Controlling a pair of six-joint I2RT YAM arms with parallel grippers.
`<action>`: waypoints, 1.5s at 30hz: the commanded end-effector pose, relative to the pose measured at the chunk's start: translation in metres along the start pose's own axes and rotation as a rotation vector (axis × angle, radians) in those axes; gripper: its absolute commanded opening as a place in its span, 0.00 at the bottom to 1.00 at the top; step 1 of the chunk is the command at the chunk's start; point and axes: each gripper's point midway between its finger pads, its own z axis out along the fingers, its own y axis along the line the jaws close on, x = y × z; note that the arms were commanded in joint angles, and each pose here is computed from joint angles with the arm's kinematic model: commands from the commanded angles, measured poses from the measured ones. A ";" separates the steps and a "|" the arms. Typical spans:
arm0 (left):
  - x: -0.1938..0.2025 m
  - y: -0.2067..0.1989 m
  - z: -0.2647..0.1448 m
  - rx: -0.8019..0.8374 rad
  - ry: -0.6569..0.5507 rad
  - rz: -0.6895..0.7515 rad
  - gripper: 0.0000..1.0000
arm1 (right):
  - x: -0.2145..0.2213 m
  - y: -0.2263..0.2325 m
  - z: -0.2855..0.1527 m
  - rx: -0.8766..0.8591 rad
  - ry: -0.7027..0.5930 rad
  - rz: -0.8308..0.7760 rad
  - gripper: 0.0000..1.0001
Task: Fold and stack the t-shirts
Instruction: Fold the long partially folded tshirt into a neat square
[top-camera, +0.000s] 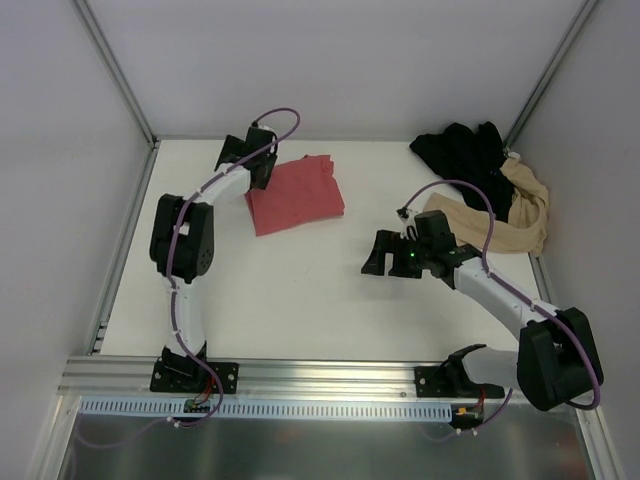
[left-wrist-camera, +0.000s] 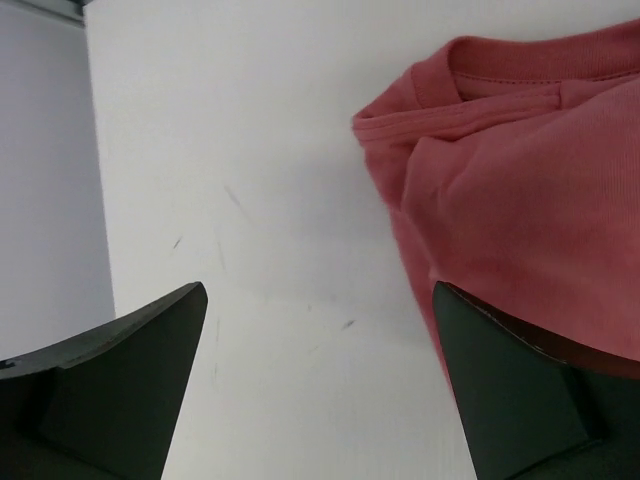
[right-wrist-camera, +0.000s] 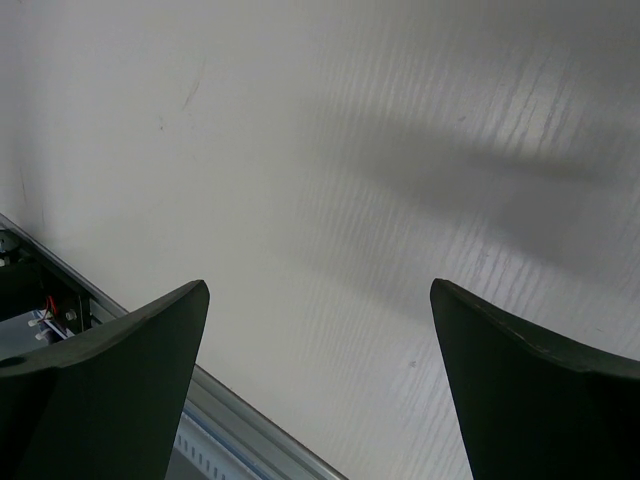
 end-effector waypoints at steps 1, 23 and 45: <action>-0.078 0.065 -0.080 -0.034 -0.284 -0.298 0.99 | -0.002 0.010 -0.008 -0.026 -0.027 -0.022 0.99; 0.031 -0.032 -0.151 0.671 -0.016 -0.853 0.99 | 0.012 0.008 -0.047 0.033 -0.103 -0.061 1.00; 0.078 -0.042 -0.275 0.978 -0.217 -0.801 0.99 | -0.168 0.133 0.122 -0.450 0.115 -0.092 0.99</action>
